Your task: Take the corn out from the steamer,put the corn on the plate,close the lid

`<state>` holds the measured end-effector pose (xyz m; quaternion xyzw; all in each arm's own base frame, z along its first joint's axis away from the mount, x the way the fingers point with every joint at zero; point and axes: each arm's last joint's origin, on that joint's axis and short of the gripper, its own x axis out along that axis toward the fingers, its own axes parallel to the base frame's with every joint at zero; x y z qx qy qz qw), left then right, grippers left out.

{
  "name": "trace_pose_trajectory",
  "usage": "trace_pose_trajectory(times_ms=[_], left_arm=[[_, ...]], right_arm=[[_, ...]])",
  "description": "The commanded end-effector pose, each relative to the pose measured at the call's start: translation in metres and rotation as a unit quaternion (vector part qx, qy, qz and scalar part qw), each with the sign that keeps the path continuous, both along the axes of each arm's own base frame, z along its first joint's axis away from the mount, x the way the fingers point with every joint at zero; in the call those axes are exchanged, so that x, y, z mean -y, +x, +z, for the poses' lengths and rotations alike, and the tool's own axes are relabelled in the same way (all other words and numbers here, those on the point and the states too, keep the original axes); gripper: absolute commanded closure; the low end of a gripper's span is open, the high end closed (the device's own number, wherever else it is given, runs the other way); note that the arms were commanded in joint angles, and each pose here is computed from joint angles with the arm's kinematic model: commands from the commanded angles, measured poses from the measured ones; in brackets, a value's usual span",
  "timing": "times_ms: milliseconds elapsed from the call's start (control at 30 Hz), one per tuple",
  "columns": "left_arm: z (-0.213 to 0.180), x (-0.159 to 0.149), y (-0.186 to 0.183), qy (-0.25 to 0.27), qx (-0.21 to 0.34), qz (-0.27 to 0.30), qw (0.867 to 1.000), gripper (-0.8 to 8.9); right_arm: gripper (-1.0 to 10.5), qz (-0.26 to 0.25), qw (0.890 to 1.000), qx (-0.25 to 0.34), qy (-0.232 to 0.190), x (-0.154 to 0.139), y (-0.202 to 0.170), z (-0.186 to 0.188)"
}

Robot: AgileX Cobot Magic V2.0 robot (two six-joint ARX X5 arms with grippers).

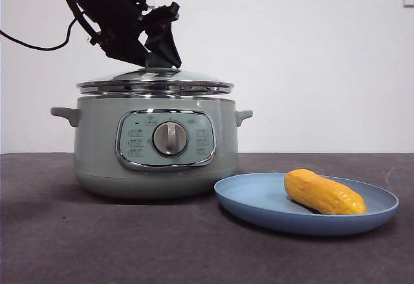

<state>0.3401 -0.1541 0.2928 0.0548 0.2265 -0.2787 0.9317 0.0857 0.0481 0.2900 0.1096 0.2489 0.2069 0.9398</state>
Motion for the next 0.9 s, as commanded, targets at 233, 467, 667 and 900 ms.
trace_pose_trajectory(times_ms=[233, 467, 667, 900], left_arm=[[0.009, 0.000, 0.000, -0.002, 0.031, -0.007, 0.999, 8.20], [-0.001, 0.002, 0.004, 0.005, 0.014, -0.007, 1.000, 8.20], [-0.013, 0.007, 0.008, 0.011, -0.001, -0.011, 1.000, 8.20], [-0.021, 0.010, 0.010, 0.020, -0.020, -0.013, 1.000, 8.20]], right_arm=[[3.8, 0.003, 1.000, 0.007, 0.000, 0.000, -0.001, 0.002], [3.8, 0.003, 1.000, 0.008, 0.000, 0.000, -0.001, 0.002], [3.8, 0.003, 1.000, 0.008, 0.001, 0.000, -0.001, 0.002], [3.8, 0.003, 1.000, 0.008, 0.000, 0.000, -0.001, 0.002]])
